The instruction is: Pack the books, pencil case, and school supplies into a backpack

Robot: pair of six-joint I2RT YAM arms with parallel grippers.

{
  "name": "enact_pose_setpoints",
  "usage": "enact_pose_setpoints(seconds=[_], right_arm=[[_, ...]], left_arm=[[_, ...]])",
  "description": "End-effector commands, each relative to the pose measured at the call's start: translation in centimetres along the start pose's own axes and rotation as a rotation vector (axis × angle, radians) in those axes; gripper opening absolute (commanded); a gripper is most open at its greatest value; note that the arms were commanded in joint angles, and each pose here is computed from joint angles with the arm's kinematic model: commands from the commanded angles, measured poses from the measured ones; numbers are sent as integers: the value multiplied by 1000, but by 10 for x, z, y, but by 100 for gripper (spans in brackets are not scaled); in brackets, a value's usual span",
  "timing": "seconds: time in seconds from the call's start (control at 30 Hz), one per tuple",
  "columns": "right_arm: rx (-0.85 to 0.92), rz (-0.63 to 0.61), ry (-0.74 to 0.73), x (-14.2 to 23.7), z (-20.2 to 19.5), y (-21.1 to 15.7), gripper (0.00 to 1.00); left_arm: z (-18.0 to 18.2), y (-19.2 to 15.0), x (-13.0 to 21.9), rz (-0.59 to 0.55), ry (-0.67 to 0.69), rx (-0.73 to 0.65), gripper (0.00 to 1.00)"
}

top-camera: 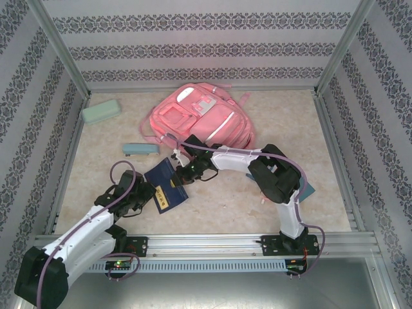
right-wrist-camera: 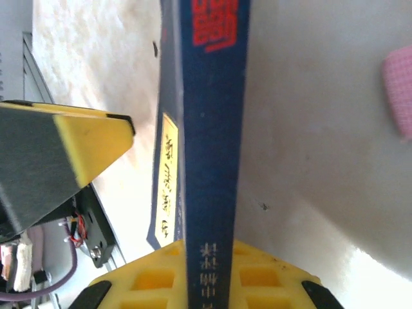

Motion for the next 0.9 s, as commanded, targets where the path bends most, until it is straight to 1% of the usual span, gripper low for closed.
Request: enact_pose_setpoints(seconds=[0.0, 0.13, 0.2, 0.4, 0.5, 0.67, 0.77, 0.87], right_arm=[[19, -141, 15, 45, 21, 29, 0], [-10, -236, -42, 80, 16, 37, 0], [-29, -291, -86, 99, 11, 38, 0], [-160, -491, -239, 170, -20, 29, 0], [-222, -573, -303, 203, -35, 16, 0], [-357, -714, -420, 256, -62, -18, 0], [-441, -777, -449, 280, -74, -41, 0], [-488, -814, -472, 296, -79, -60, 0]], left_arm=[[-21, 10, 23, -49, -15, -98, 46], [-57, 16, 37, -57, -66, -188, 51], [-77, 18, 41, -52, -88, -241, 51], [-141, 21, 39, -21, -134, -411, 53], [-172, 17, 29, 0, -141, -498, 53], [-229, -3, 6, 27, -150, -680, 52], [-257, -20, -13, 47, -146, -788, 50], [-282, -39, -31, 54, -135, -908, 48]])
Point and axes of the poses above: each hand's point on the last joint's axis, 136 mm out from that joint toward the fingers, its own x axis back along the fingers, its own z axis along the line the jaws close on, y = z × x, the point moved 1 cm from there along x, back along the fingers, and after that the axes turned 12 degrees about x, right-handed, at the moved point
